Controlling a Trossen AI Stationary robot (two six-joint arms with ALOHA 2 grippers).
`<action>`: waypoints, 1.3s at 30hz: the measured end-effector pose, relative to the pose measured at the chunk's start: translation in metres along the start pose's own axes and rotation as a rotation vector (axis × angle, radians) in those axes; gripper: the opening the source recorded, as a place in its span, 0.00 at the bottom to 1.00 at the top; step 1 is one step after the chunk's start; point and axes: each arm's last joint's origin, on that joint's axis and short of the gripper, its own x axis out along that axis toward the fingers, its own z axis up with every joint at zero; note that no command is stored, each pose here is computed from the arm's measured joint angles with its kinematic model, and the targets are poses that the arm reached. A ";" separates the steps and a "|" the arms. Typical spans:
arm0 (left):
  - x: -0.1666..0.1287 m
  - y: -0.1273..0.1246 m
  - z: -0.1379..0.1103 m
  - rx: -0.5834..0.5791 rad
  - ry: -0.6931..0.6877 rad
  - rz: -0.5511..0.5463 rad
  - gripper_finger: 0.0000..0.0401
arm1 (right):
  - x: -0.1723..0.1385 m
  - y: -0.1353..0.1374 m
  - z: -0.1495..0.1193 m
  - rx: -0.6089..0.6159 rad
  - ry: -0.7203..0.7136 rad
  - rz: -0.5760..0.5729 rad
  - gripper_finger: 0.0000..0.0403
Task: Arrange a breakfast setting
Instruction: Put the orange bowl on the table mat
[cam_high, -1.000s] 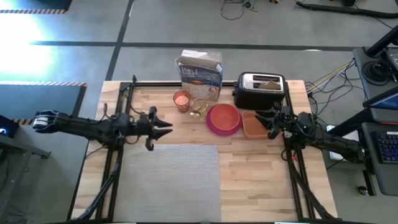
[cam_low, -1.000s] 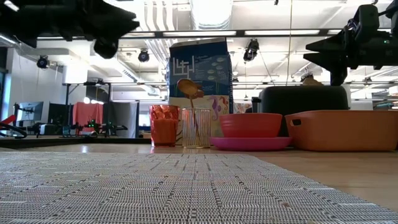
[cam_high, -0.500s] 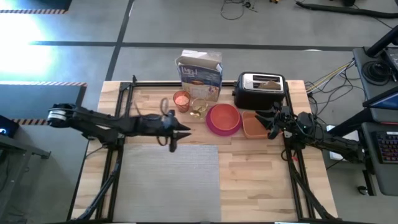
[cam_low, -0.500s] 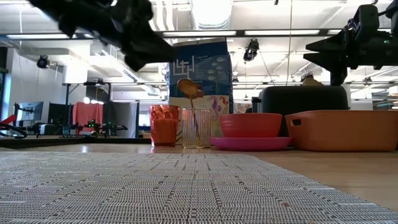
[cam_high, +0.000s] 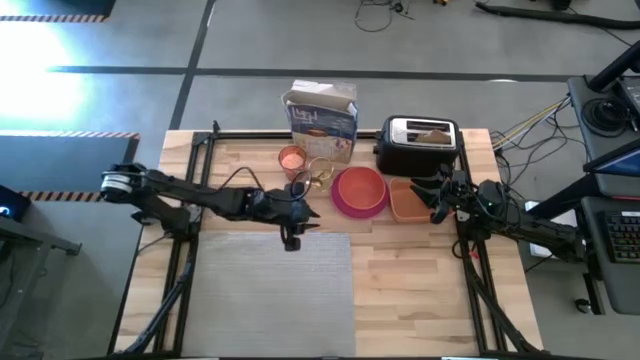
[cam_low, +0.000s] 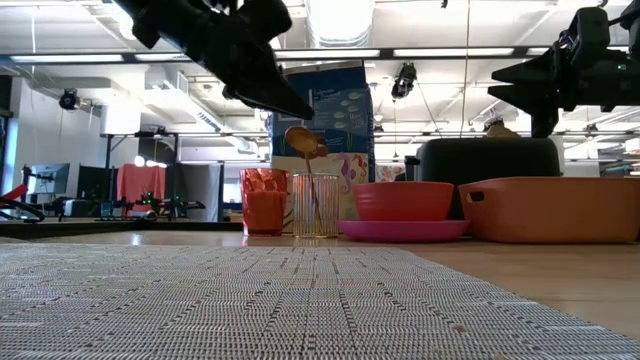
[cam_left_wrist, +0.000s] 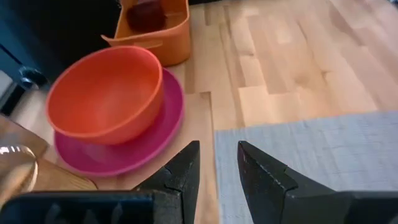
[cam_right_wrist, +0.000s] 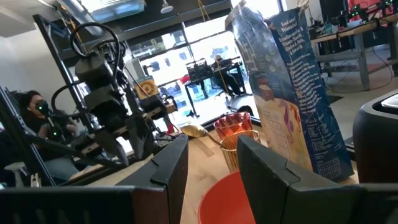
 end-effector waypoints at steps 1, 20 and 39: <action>0.003 0.000 0.001 0.016 0.007 0.014 0.23 | 0.000 0.000 0.000 0.000 0.000 0.000 0.32; 0.047 0.010 0.046 0.136 0.156 0.037 0.43 | 0.000 0.000 0.000 0.000 0.001 -0.001 0.32; 0.115 0.025 0.054 0.191 0.291 0.036 0.57 | 0.000 0.000 0.000 0.000 0.000 0.000 0.32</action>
